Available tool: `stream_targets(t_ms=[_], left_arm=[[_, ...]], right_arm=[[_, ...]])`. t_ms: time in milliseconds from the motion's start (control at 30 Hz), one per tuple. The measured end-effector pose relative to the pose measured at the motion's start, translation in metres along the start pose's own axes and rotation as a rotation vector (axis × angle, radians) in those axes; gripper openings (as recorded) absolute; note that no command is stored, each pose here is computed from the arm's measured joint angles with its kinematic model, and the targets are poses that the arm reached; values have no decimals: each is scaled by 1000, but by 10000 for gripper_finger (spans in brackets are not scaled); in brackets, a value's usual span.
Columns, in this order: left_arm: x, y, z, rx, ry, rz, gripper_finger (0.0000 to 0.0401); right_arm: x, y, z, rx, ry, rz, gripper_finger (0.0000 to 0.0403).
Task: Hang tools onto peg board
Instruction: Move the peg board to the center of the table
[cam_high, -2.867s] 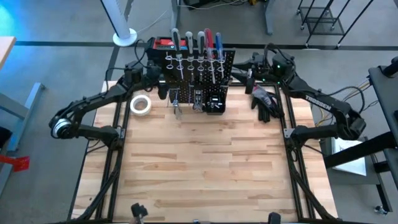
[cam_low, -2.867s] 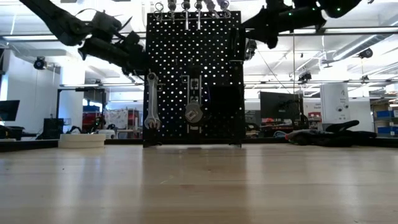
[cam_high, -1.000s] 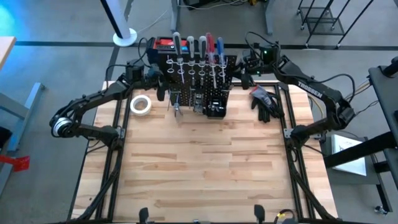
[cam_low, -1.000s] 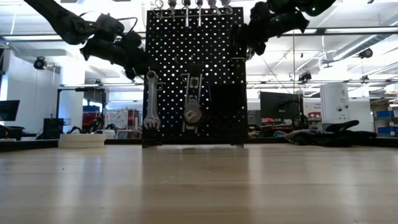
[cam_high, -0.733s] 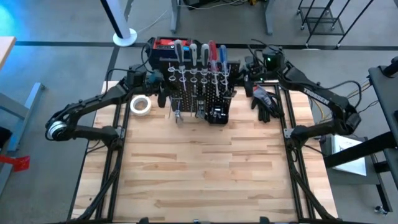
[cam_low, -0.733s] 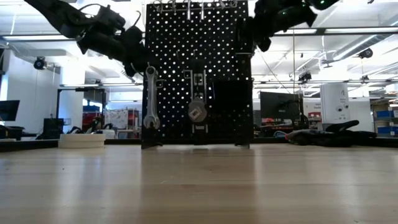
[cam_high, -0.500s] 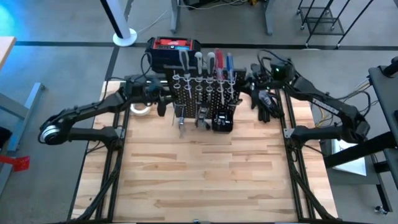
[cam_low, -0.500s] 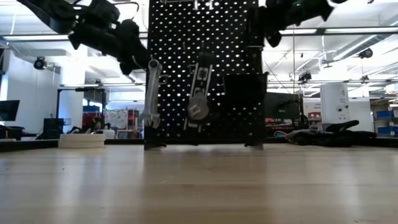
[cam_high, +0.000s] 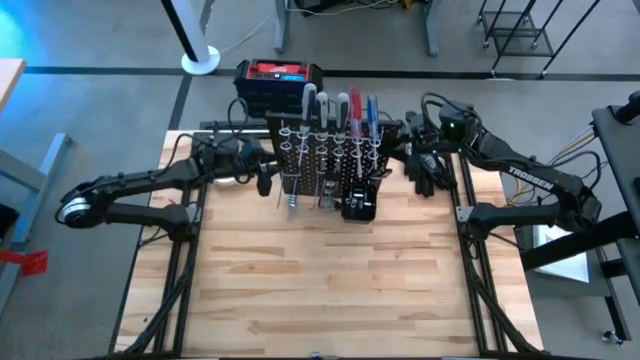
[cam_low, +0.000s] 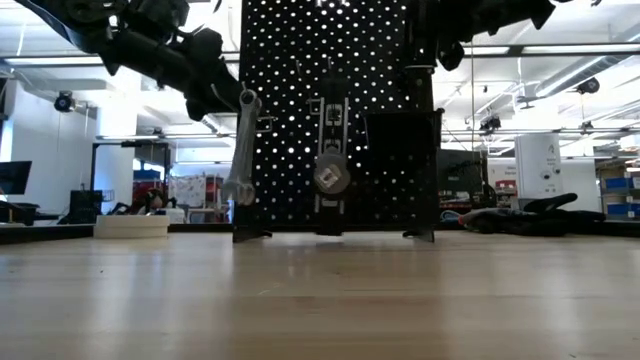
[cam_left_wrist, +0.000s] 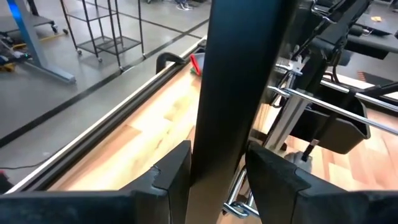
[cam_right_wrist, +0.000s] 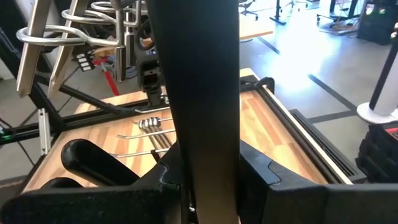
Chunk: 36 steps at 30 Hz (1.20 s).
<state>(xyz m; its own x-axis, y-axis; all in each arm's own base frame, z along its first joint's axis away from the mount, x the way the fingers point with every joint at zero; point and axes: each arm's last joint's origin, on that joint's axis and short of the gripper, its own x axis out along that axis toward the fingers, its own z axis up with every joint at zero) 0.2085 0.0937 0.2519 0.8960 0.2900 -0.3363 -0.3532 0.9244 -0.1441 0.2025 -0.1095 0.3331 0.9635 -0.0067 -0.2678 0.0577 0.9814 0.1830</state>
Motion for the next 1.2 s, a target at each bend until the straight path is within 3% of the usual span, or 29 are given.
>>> stream_targets(t_ms=[733, 933, 1067, 1200], left_arm=[[-30, -62, -16, 64, 67, 73, 132], [-38, -61, -13, 93, 54, 61, 132], [-52, -59, -7, 95, 4, 65, 133], [-66, -57, -1, 107, -20, 71, 140]], right_arm=[[15, 37, -5, 23, 42, 64, 81], [14, 38, -13, 84, 89, 20, 138], [-2, 43, -1, 38, 3, -13, 182], [-10, 45, -3, 27, 17, -55, 214]])
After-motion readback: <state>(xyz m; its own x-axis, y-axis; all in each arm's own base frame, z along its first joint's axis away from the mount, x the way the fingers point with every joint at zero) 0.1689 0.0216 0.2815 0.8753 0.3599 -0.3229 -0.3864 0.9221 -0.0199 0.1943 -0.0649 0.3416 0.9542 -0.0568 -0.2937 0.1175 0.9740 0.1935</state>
